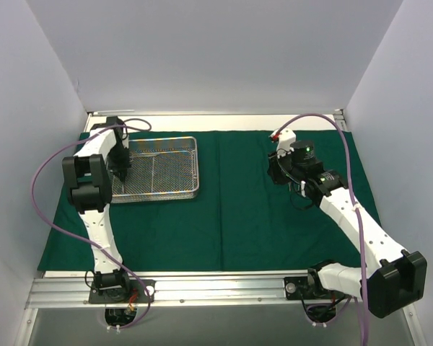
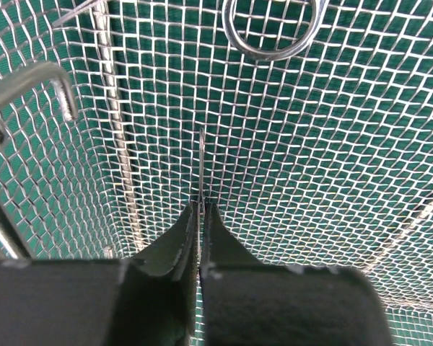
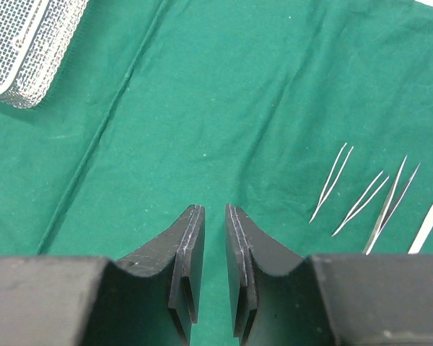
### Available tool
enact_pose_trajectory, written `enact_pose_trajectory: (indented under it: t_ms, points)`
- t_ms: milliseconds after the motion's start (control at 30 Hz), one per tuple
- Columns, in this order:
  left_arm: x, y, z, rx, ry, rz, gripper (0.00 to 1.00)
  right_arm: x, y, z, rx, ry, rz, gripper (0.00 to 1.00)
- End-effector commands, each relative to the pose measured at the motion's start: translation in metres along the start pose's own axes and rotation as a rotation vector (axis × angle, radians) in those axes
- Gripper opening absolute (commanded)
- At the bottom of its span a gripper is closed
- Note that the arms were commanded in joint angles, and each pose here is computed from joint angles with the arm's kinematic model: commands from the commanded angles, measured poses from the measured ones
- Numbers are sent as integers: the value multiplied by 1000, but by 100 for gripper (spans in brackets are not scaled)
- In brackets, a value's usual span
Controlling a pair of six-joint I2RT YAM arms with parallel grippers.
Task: Open and lay out the surgical kit
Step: Pick up the medical item from the container, then place the medical item in the surgical kit.
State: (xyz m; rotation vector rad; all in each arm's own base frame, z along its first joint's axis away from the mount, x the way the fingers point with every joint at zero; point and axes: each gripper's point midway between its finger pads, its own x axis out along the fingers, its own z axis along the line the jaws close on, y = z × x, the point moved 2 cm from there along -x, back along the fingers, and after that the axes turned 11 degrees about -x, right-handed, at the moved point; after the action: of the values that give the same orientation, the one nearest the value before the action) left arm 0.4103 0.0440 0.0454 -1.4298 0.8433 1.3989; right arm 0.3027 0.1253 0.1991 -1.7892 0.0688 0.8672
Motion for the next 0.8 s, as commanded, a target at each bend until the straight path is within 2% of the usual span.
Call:
enact_pose_trajectory:
  t_ms: [0, 167, 300, 467, 500, 567, 600, 633, 667, 700, 733, 767]
  points:
    - [-33, -10, -7, -30, 16, -66, 2, -6, -18, -3, -23, 12, -35, 19]
    - [-85, -22, -25, -23, 98, -149, 2, -1, -25, -5, -58, 15, -29, 20]
    - [-135, -11, -34, -29, 206, -199, 2, 1, -39, -6, -108, 10, -39, 20]
    - [-190, 32, -80, -1, 515, -168, 2, -3, -66, 10, -242, -75, -99, 20]
    - [-205, 55, -91, -10, 622, -123, 2, -4, -71, 18, -277, -118, -118, 19]
    - [-219, 81, -107, 12, 741, -78, 2, -9, -82, 30, -389, -181, -167, 17]
    - [-239, 100, -115, 54, 810, -88, 2, -12, -86, 44, -443, -233, -196, 15]
    - [-239, 122, -121, 51, 853, -17, 2, -17, -92, 55, -530, -293, -245, 15]
    - [-245, 131, -125, 56, 897, -14, 2, -25, -95, 65, -593, -330, -283, 14]
    - [-273, 156, -131, 67, 1010, 11, 2, -34, -97, 86, -669, -407, -335, 14]
    - [-262, 175, -132, 53, 1045, 80, 2, -39, -99, 94, -777, -427, -383, 15]
    - [-271, 181, -137, 66, 1116, 72, 2, -53, -100, 102, -839, -443, -436, 16]
